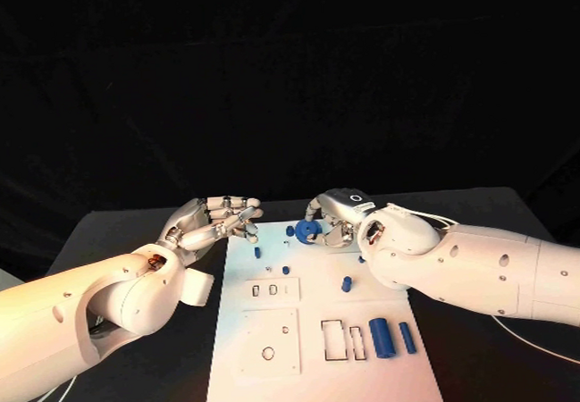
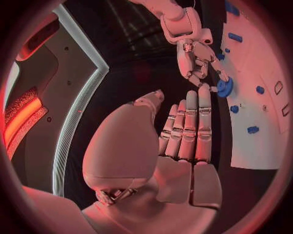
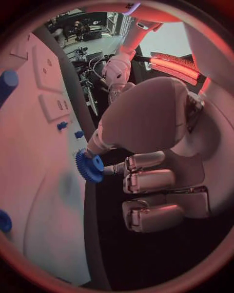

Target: Assemble the parts on the task board

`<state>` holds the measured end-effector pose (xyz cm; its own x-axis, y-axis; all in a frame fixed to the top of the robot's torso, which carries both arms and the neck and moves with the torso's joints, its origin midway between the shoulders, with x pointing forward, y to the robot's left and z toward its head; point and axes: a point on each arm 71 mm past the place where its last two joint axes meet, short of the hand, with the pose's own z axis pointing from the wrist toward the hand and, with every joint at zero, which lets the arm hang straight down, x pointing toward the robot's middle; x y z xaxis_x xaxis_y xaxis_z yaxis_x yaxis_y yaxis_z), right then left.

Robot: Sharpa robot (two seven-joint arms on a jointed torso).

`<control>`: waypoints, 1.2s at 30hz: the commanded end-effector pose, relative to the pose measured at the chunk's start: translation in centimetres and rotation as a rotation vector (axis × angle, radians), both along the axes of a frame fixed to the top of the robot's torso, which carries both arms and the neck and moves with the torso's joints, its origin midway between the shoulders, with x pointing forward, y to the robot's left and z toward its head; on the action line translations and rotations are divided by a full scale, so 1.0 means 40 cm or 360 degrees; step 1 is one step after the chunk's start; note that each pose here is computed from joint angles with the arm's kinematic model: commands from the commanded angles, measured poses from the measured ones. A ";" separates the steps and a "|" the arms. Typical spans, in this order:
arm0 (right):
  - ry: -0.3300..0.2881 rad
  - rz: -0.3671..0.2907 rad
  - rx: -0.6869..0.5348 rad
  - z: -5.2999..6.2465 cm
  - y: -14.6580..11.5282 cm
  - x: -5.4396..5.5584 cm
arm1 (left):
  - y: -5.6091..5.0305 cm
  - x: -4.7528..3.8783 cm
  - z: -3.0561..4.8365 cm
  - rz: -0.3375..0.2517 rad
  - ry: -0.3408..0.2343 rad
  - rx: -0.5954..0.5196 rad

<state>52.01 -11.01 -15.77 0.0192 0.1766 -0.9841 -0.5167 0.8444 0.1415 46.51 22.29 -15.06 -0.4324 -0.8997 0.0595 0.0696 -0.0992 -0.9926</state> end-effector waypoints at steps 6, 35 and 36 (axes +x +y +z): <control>-0.0157 0.0096 -0.0052 -0.003 0.068 -0.020 | -0.008 0.000 0.003 -0.0036 -0.0011 -0.0012; -0.0114 0.0057 -0.0140 -0.054 0.123 -0.017 | -0.012 -0.002 0.003 -0.0054 -0.0008 -0.0013; -0.0114 0.0055 -0.0143 -0.055 0.123 -0.016 | -0.012 -0.002 0.003 -0.0054 -0.0008 -0.0013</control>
<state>51.34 -6.15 -17.89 0.0732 0.1151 -0.9907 -0.5569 0.8287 0.0552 46.53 22.08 -15.08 -0.4396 -0.8961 0.0612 0.0672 -0.1007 -0.9926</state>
